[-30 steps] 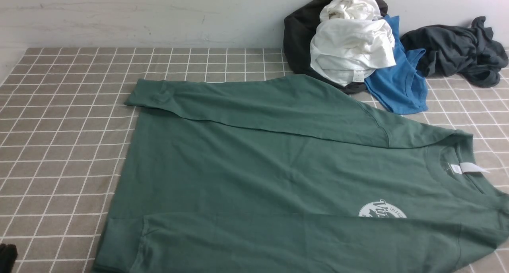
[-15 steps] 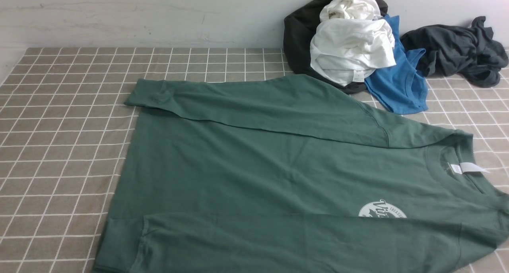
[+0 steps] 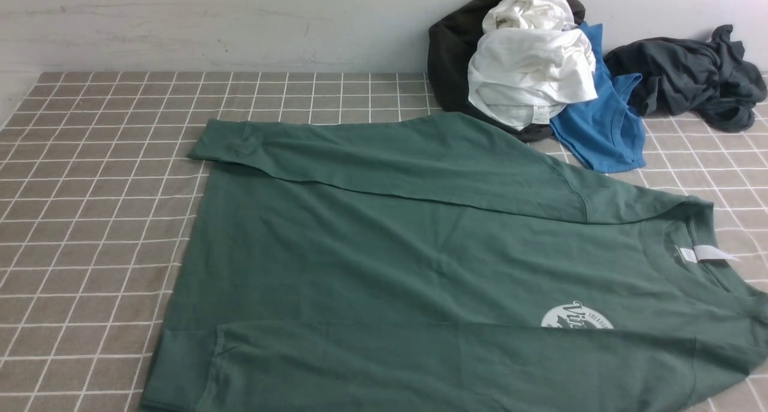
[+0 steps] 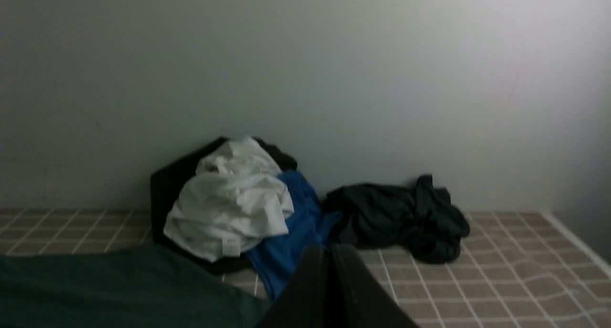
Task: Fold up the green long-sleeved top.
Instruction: Use the left arm to clamp the cuff closest to it
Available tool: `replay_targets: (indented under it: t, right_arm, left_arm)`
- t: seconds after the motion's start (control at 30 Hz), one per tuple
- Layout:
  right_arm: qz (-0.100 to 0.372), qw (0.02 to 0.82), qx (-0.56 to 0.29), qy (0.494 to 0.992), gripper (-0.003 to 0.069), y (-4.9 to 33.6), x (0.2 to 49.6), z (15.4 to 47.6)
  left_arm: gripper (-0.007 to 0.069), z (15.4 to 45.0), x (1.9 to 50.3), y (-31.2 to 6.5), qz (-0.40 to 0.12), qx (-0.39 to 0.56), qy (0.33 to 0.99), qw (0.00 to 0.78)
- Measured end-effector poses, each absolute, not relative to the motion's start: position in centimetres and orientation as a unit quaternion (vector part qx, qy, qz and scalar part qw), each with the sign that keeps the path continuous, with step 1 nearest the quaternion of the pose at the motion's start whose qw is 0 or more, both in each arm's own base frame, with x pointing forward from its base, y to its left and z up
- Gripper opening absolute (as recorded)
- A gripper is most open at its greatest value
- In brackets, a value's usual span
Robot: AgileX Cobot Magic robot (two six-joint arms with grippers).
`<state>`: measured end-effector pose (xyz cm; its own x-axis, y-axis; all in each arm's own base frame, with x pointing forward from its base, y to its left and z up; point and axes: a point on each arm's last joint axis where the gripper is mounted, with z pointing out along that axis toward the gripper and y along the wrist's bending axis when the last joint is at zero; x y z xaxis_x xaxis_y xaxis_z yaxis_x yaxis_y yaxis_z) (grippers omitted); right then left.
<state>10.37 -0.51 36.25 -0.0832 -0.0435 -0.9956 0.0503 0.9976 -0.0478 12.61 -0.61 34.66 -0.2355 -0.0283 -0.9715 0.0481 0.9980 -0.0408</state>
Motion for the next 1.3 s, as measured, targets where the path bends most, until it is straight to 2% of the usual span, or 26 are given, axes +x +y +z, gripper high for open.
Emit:
replay_targets:
  t: [0.07, 0.1, 0.13, 0.17, 0.2, 0.23, 0.27, 0.33, 0.4, 0.6, 0.7, 0.83, 1.0, 1.07, 1.3]
  right_arm:
    - [-0.015, 0.605, 0.017, 0.796, -0.0011, -0.5, 12.4, 34.4]
    - [-0.010, 0.596, 0.019, 0.803, -0.0011, -0.4, 12.6, 34.2]
    - [0.009, 0.532, 0.022, 0.846, -0.0011, -0.1, 14.0, 32.5]
    - [0.014, 0.514, 0.020, 0.857, -0.0011, 0.0, 14.4, 32.0]
    - [0.037, 0.434, -0.004, 0.900, -0.0011, 0.8, 16.0, 29.8]
    - [0.052, 0.405, -0.031, 0.912, -0.0011, 1.5, 16.8, 28.9]
    - [0.055, 0.400, -0.035, 0.914, -0.0011, 1.7, 16.9, 28.8]
    - [0.081, 0.360, -0.095, 0.925, -0.0010, 3.3, 18.3, 27.2]
    - [0.101, 0.344, -0.154, 0.921, -0.0010, 4.9, 19.3, 26.4]
    - [0.130, 0.328, -0.239, 0.905, -0.0010, 7.7, 21.7, 25.7]
    - [0.146, 0.319, -0.243, 0.904, -0.0010, 8.3, 22.6, 25.3]
    - [0.156, 0.310, -0.236, 0.908, -0.0010, 8.5, 22.9, 24.9]
    - [0.159, 0.312, -0.234, 0.907, -0.0010, 8.6, 23.0, 25.0]
    - [0.160, 0.313, -0.233, 0.907, -0.0010, 8.6, 23.0, 25.0]
    - [0.156, 0.317, -0.240, 0.904, -0.0010, 8.6, 23.1, 25.0]
  left_arm:
    - [-0.0008, 32.5, 14.4, -1.0, -0.058, -0.005, 0.850, 0.524]
    - [-0.0008, 32.3, 14.6, -1.1, -0.061, -0.005, 0.856, 0.513]
    - [-0.0008, 30.5, 15.7, -1.4, -0.079, -0.007, 0.895, 0.438]
    - [-0.0007, 29.8, 16.2, -1.6, -0.083, -0.006, 0.908, 0.411]
    - [-0.0003, 27.4, 17.3, -2.0, -0.099, 0.006, 0.944, 0.315]
    - [0.0008, 26.0, 18.1, -2.2, -0.104, 0.012, 0.958, 0.268]
    - [0.0010, 26.0, 18.0, -2.2, -0.106, 0.013, 0.958, 0.266]
    - [0.0051, 23.6, 19.5, -2.5, -0.114, 0.020, 0.973, 0.198]
    - [0.0113, 21.9, 20.7, -2.6, -0.117, 0.018, 0.978, 0.171]
    - [0.0285, 18.7, 23.5, -2.4, -0.107, -0.002, 0.981, 0.162]
    - [0.0311, 16.9, 24.5, -2.4, -0.105, -0.010, 0.984, 0.146]
    - [0.0283, 15.2, 25.0, -2.3, -0.101, -0.015, 0.986, 0.129]
    - [0.0132, 14.7, 25.4, -2.3, -0.097, -0.016, 0.987, 0.131]
    - [0.0041, 14.9, 25.4, -2.3, -0.097, -0.010, 0.986, 0.136]
    - [0.0016, 17.8, 25.6, -2.5, -0.105, 0.007, 0.979, 0.173]
